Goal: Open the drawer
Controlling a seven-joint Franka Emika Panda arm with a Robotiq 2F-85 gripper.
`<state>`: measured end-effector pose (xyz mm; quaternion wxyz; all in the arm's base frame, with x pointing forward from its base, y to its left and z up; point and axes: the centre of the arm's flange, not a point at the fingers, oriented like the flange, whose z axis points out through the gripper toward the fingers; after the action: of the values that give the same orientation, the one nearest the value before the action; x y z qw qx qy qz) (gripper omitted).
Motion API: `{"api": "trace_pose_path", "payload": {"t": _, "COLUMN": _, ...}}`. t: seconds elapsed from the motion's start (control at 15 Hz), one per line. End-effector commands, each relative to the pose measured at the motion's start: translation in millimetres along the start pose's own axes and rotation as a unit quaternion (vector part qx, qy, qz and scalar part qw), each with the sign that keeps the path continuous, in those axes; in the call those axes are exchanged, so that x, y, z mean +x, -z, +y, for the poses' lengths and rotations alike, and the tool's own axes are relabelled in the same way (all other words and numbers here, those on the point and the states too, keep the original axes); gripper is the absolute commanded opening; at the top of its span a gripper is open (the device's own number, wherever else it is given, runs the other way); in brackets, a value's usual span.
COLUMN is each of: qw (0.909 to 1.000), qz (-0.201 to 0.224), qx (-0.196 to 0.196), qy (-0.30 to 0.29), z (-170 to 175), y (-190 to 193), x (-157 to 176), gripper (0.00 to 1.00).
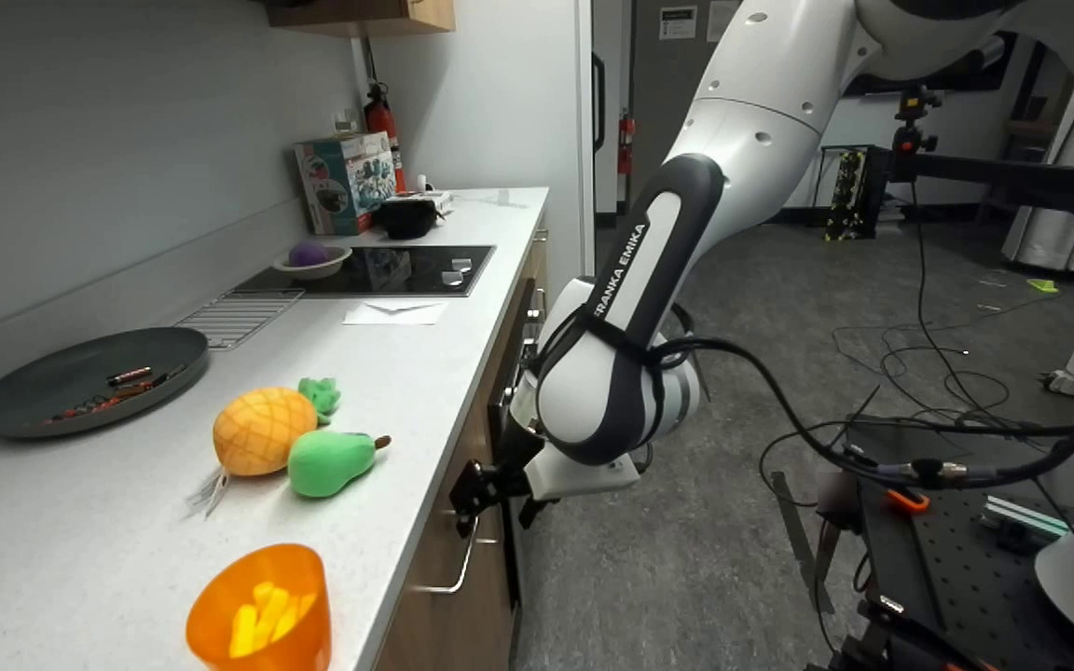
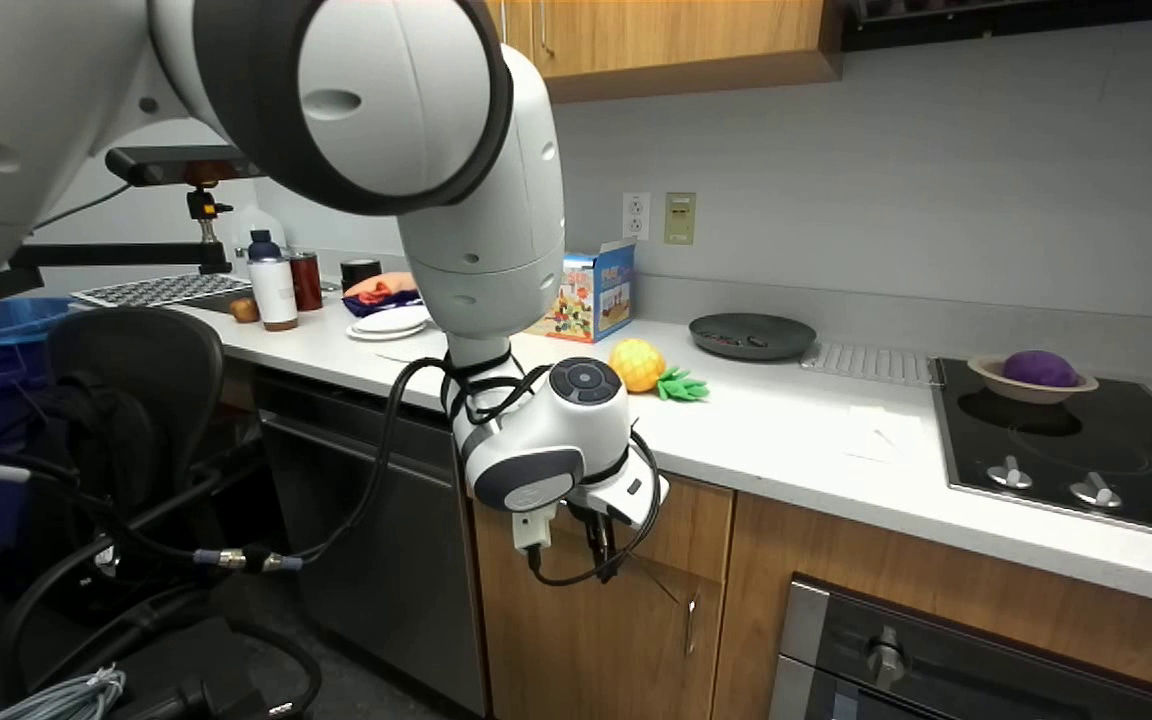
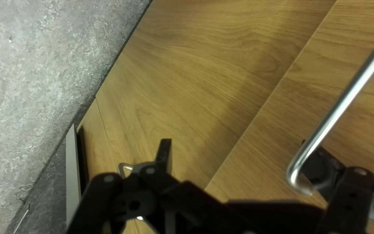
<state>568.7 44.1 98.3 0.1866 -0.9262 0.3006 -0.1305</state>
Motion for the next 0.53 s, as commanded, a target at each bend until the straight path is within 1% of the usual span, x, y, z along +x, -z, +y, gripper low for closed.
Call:
{"api": "trace_pose_path", "payload": {"t": 0.0, "qw": 0.9999, "qz": 0.009, "qx": 0.007, "qy": -0.006, "z": 11, "y": 9, "x": -22, "gripper": 1.00}}
{"api": "trace_pose_path", "payload": {"t": 0.2, "qw": 0.9996, "qz": 0.021, "qx": 0.008, "qy": -0.017, "z": 20, "y": 16, "x": -47, "gripper": 1.00}}
{"api": "trace_pose_path", "payload": {"t": 0.33, "qw": 0.9991, "qz": 0.023, "qx": 0.011, "qy": -0.035, "z": 32, "y": 19, "x": -66, "gripper": 1.00}}
{"api": "trace_pose_path", "payload": {"t": 0.47, "qw": 0.9982, "qz": 0.028, "qx": 0.014, "qy": -0.052, "z": 43, "y": 28, "x": -91, "gripper": 1.00}}
